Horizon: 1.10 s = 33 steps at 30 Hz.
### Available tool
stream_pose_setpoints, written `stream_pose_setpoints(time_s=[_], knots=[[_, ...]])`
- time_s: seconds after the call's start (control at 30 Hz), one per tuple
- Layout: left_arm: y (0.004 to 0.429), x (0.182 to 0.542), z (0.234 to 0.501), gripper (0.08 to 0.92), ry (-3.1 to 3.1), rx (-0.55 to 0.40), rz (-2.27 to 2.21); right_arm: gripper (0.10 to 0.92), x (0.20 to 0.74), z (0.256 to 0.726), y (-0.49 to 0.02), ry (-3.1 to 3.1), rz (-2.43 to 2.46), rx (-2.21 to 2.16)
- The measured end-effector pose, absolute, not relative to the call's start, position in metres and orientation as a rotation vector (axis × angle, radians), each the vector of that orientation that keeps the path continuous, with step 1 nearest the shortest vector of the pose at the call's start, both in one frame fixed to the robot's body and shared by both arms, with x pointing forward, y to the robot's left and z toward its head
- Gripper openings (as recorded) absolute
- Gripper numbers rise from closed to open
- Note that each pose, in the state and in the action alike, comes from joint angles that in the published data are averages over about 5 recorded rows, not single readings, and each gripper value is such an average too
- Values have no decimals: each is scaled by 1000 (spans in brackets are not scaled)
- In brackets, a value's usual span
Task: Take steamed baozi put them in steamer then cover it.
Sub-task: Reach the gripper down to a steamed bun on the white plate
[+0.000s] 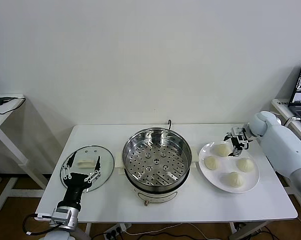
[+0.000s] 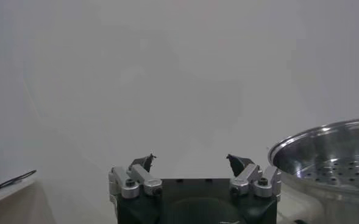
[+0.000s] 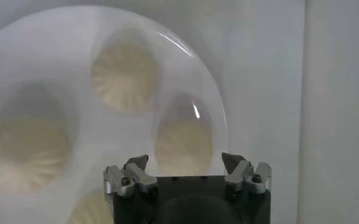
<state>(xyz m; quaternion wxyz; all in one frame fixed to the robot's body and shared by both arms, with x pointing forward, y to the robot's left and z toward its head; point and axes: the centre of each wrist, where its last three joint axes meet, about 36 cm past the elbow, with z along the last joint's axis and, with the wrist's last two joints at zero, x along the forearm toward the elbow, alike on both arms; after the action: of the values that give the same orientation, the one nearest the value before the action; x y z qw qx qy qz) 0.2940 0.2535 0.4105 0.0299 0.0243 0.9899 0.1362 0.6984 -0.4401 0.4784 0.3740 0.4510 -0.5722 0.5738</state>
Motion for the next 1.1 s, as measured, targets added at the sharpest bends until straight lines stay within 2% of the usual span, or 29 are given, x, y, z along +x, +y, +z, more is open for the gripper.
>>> stream_pose_setpoints(time_s=[0.6, 0.87, 1.1], knots=[[251, 294, 410, 823, 3054, 80, 408, 817, 705, 466, -428, -1416, 1505, 1141], [252, 294, 412, 823, 3048, 68, 409, 667, 704, 461, -426, -1402, 1508, 1142], [252, 294, 414, 823, 3042, 60, 408, 653, 703, 462, -427, -1401, 1512, 1144]])
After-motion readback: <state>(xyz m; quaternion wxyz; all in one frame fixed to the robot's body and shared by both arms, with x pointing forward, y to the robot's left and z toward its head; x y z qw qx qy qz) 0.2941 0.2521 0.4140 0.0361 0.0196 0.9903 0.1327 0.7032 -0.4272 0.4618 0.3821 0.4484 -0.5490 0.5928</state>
